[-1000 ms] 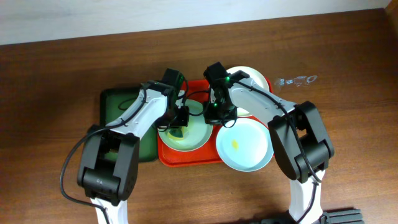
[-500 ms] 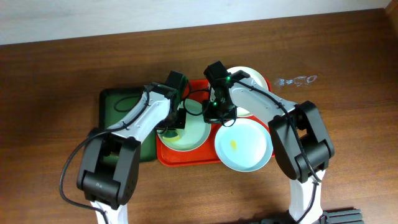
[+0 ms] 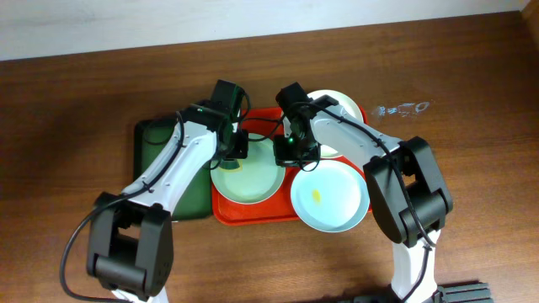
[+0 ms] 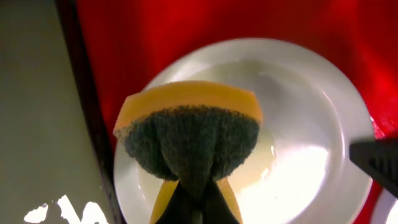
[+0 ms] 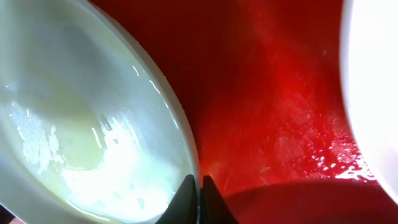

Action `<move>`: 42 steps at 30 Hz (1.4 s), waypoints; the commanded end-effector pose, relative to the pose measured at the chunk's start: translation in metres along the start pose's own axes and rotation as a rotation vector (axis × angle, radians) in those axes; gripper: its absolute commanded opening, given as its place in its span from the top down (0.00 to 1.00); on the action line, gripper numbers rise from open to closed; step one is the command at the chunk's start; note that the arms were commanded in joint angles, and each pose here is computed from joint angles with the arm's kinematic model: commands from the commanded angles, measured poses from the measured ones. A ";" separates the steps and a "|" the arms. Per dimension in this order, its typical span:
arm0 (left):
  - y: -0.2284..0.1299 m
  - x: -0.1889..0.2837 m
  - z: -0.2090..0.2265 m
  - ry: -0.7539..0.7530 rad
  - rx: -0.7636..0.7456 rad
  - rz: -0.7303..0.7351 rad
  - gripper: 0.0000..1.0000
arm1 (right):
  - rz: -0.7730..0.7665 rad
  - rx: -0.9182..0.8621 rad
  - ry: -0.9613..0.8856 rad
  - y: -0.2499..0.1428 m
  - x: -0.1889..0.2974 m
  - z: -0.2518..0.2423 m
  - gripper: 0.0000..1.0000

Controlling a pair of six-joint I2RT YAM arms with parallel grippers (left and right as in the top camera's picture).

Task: Clean dirty plates on tray and stack at the side
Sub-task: 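Scrub the pale green plate with the sponge in the left gripper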

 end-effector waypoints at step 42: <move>-0.042 -0.058 -0.010 0.110 -0.086 0.239 1.00 | 0.008 0.024 0.046 -0.001 -0.001 0.011 0.96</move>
Point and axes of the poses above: each gripper's point midway between its finger pads, its own x axis back along the fingers, its own z axis along the line the jaws close on, y = z × x, the point moved 7 cm from there along x, back along the fingers, and after that the axes turned 3 degrees about x, right-handed, at the moved point
